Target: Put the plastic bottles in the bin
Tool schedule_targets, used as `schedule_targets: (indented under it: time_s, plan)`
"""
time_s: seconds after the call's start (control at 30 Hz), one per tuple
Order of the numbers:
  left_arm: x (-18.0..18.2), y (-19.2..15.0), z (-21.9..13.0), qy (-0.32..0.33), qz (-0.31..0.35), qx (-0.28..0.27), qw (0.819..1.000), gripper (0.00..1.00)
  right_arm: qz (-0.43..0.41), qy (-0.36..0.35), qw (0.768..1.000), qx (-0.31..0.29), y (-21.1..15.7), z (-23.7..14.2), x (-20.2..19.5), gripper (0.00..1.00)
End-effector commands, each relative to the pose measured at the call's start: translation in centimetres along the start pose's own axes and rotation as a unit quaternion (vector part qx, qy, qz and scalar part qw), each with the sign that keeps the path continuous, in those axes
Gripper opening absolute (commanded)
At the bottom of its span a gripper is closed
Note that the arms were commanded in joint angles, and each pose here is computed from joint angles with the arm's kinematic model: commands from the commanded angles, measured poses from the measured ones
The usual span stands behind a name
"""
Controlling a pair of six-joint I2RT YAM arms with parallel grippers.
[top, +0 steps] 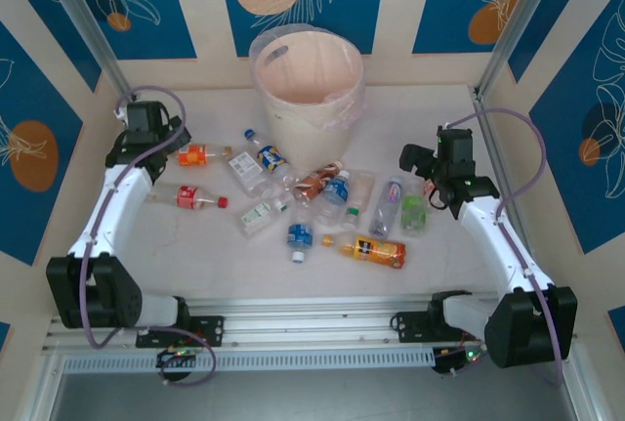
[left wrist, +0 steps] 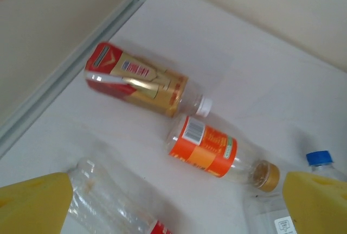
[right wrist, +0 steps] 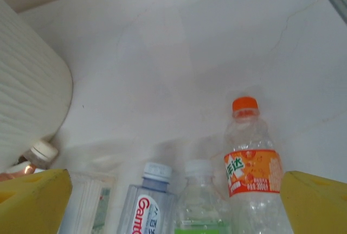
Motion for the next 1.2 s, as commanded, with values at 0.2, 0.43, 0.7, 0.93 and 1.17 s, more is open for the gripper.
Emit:
schedule_targets:
  time_s: [0.2,0.43,0.7,0.93,1.17]
  plan:
    - [4.0,-9.0,1.6,0.081,-0.217,0.173,0.957,1.00,0.008,-0.015,1.000,0.017,-0.1,-0.8,0.1,0.99]
    - [5.1,-11.1,0.5,0.100,-0.237,0.149,0.955,1.00,-0.001,-0.009,1.000,0.004,0.3,-1.6,0.2,0.99]
    - [6.6,-10.8,1.1,0.144,-0.210,0.121,0.959,1.00,0.003,0.003,1.000,-0.004,0.1,-2.2,0.4,0.99]
    - [6.8,-10.7,3.6,0.170,-0.204,0.139,0.954,1.00,0.004,0.002,1.000,-0.006,0.2,-2.8,0.4,0.99]
    - [8.0,-11.4,6.3,0.202,-0.216,0.163,0.941,0.98,0.006,-0.001,1.000,-0.012,0.3,-3.2,0.2,0.99]
Point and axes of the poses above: each hand's point on the last joint's axis, 136 mm out from that joint toward the fingers, its own z axis out along the fingers, its own x axis along the line the jaws close on, y = z × x, the point moved 2 cm from there along -z, back along the fingers, and after that the axes turned 14 degrees about -z, right-handed, at the moved point
